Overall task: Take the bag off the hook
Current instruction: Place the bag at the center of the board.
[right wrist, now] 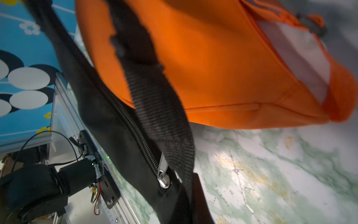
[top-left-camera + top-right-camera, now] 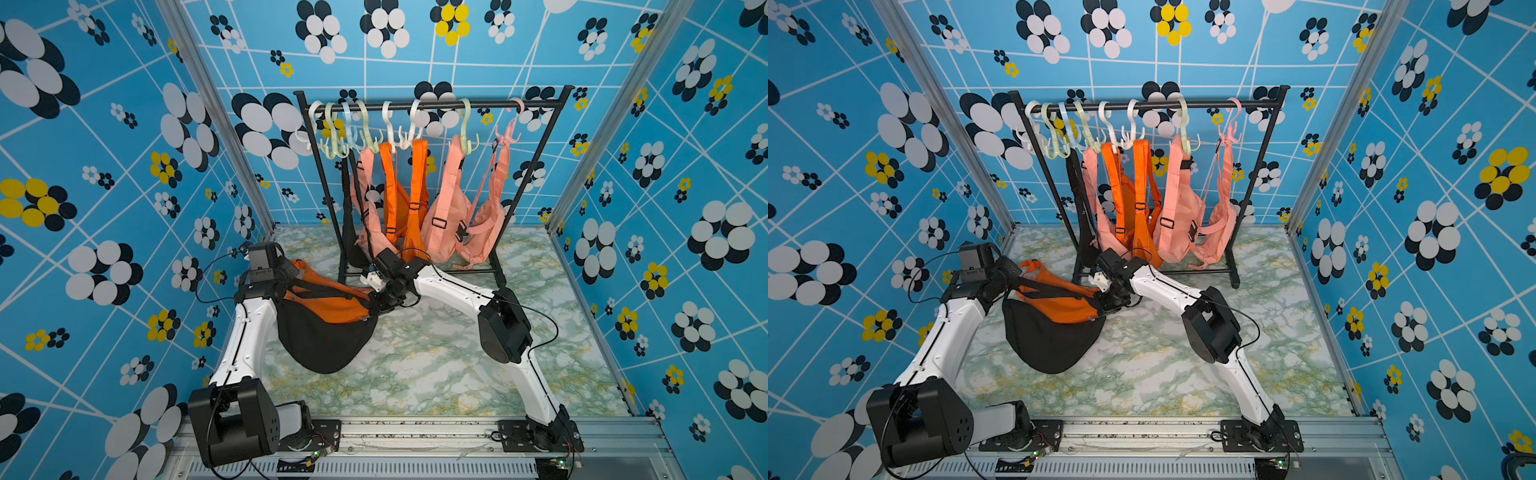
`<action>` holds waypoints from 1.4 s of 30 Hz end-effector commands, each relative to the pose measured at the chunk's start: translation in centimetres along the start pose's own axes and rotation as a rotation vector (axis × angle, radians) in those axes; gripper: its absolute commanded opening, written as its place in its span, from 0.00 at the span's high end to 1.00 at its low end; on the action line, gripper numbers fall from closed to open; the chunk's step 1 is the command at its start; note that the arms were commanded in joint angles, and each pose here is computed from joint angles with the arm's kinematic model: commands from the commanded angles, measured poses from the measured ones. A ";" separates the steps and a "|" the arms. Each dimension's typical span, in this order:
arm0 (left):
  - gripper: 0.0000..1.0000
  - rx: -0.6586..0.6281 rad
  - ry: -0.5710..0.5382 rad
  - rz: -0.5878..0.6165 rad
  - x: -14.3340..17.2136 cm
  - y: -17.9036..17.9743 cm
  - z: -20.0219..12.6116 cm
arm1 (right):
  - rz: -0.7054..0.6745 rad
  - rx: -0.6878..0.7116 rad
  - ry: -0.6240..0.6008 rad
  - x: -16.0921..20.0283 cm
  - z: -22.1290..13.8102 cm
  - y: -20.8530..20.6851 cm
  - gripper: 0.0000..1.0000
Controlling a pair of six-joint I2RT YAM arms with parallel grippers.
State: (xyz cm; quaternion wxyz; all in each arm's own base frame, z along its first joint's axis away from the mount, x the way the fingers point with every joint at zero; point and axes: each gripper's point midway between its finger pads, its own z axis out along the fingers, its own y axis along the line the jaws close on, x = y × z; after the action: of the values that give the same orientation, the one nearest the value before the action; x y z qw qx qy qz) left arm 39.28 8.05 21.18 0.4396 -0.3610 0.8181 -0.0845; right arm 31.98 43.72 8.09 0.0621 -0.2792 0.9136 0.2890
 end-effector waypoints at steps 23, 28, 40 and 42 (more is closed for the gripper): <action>0.01 -0.025 -0.192 -0.019 -4.1 0.7 -5.3 | 0.021 0.072 -0.324 -5.1 -9.8 -0.9 0.19; 0.01 -0.044 -0.247 -0.008 -4.7 1.3 -7.3 | 0.037 0.092 -0.447 -6.0 -13.9 -1.7 0.22; 0.01 0.349 0.014 -0.077 -0.9 -5.1 -3.6 | 0.005 0.070 -0.584 -6.5 -18.7 -1.1 0.23; 0.01 0.420 0.045 -0.127 -1.0 -6.3 -3.0 | 0.000 0.070 -0.586 -6.4 -18.9 -1.0 0.23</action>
State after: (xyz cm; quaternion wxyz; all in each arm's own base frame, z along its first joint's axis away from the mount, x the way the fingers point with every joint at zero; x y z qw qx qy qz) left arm 39.13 5.95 25.75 0.4898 -0.3306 0.7844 -0.1884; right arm 39.17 35.49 24.03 0.3214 -0.1769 0.8736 0.3197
